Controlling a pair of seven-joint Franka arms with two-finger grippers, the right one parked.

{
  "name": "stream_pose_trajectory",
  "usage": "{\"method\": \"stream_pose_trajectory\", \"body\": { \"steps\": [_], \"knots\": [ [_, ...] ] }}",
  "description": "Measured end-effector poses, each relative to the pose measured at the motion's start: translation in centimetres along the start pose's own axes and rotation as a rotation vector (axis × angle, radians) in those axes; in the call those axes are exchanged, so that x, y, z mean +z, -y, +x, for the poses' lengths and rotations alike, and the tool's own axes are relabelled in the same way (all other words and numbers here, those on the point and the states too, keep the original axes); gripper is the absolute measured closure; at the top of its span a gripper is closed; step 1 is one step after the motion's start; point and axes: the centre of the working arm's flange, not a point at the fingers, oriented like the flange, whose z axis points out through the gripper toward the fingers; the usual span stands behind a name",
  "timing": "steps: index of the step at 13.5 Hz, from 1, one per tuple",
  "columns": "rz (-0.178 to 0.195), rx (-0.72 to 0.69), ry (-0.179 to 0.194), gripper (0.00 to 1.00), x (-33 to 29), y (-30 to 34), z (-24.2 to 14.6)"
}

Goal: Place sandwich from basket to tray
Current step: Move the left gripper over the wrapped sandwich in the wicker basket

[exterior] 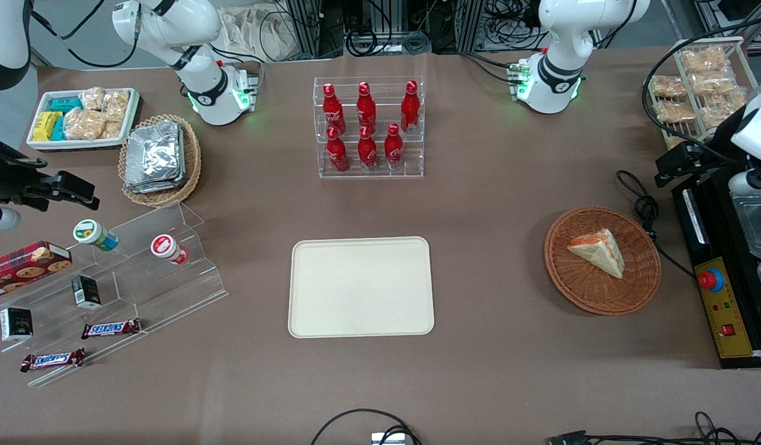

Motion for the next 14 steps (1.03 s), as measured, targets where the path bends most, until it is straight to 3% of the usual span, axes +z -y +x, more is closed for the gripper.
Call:
{"method": "stream_pose_trajectory", "body": {
  "steps": [5, 7, 9, 14],
  "knots": [
    [0.0, -0.014, 0.008, 0.0, 0.4, 0.5, 0.2],
    [0.0, -0.031, 0.028, 0.0, 1.5, 1.0, 0.8],
    [0.001, -0.098, 0.047, 0.0, 3.5, 1.2, 1.7],
    [0.002, -0.28, 0.03, 0.0, 10.2, 1.3, 2.5]
  ]
}}
